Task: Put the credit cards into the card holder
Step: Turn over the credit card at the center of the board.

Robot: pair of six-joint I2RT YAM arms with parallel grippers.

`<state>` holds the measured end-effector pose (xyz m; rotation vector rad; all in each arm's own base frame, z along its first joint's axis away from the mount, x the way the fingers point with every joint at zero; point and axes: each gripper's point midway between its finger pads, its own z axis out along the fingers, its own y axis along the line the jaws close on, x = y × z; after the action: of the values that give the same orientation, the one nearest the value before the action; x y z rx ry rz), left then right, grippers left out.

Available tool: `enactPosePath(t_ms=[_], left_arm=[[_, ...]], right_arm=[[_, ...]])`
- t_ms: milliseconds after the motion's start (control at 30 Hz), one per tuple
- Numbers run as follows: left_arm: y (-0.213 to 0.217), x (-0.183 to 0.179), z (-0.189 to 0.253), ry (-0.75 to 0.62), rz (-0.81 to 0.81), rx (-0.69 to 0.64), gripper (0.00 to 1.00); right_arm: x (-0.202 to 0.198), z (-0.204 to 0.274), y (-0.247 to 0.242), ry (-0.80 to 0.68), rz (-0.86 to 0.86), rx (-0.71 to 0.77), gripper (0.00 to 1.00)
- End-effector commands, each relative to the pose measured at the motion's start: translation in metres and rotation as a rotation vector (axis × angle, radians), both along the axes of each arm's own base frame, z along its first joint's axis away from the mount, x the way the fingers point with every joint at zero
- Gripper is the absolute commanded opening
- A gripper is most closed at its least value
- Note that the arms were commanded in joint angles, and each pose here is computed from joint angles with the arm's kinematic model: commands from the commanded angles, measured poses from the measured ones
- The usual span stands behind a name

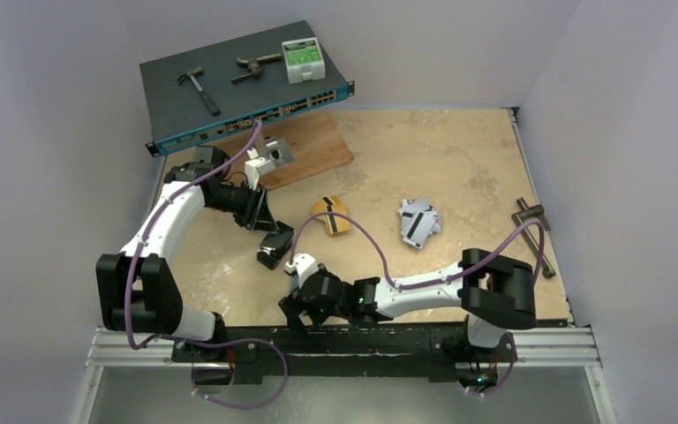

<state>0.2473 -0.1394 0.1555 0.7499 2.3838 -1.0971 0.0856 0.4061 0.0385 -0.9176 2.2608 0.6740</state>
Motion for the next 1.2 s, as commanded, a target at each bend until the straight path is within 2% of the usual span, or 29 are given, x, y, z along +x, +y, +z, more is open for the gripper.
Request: enactPosePath(t_ms=[0, 267, 433, 633, 733, 967, 1167], left_arm=[[0.0, 0.001, 0.005, -0.026, -0.022, -0.031, 0.3], [-0.011, 0.011, 0.006, -0.056, -0.027, -0.027, 0.3], [-0.029, 0.001, 0.006, -0.094, -0.106, -0.004, 0.3], [-0.049, -0.011, 0.0, -0.111, -0.177, 0.009, 0.3], [-0.05, -0.012, -0.003, -0.106, -0.186, 0.012, 0.29], [-0.046, -0.017, -0.013, -0.104, -0.193, 0.053, 0.29], [-0.042, -0.018, -0.012, -0.119, -0.195, 0.079, 0.29]], right_arm=[[0.0, -0.018, -0.018, 0.165, -0.011, 0.045, 0.99], [0.026, 0.062, -0.045, 0.194, -0.071, 0.296, 0.99], [0.045, 0.074, -0.072, 0.193, -0.159, 0.364, 0.99], [0.069, 0.035, -0.103, 0.19, -0.311, 0.29, 0.96], [0.068, 0.01, -0.1, 0.216, -0.303, 0.241, 0.93], [0.074, -0.005, -0.089, 0.218, -0.293, 0.203, 0.9], [0.059, -0.029, -0.089, 0.129, -0.263, -0.005, 0.84]])
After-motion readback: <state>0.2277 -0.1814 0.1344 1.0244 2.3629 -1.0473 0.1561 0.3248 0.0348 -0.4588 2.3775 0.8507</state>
